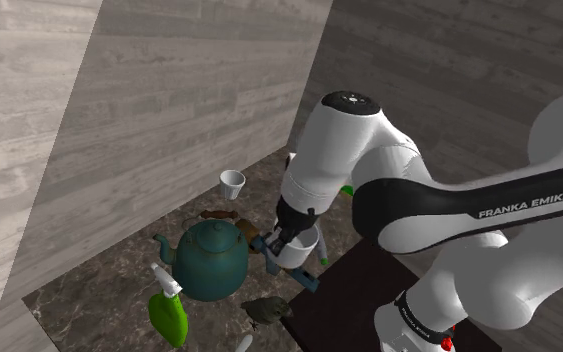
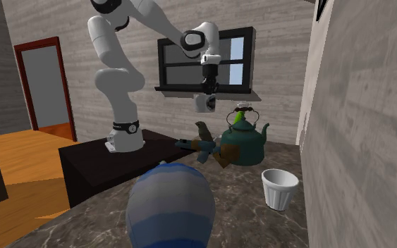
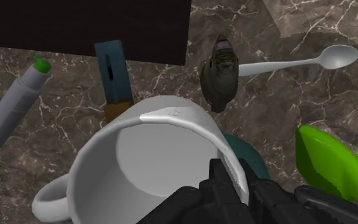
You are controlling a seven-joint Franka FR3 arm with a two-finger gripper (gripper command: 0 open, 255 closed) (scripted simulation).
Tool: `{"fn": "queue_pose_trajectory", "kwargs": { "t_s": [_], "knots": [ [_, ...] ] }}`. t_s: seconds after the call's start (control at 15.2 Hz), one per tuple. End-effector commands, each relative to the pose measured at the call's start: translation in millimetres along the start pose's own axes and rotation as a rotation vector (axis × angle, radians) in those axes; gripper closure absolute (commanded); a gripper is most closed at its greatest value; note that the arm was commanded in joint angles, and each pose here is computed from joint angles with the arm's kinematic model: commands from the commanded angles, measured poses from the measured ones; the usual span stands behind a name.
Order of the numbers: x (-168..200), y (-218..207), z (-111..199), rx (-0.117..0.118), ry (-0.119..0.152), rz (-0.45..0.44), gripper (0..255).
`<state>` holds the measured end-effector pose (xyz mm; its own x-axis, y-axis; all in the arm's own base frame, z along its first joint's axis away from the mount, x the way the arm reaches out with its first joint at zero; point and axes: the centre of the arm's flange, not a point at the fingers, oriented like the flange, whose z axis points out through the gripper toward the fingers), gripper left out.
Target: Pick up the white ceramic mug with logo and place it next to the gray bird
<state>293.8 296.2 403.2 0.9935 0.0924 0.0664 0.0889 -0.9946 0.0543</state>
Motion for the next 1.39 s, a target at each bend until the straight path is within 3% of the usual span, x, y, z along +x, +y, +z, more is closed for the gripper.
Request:
{"fn": "queue_pose_trajectory", "kwargs": {
  "t_s": [0.0,0.79,1.32],
  "knots": [
    [-19,-19,-2,0.000,0.000,0.002,255],
    [-129,-137,-16,0.000,0.000,0.002,255],
    [-132,-139,26,0.000,0.000,0.002,255]
  ]
}}
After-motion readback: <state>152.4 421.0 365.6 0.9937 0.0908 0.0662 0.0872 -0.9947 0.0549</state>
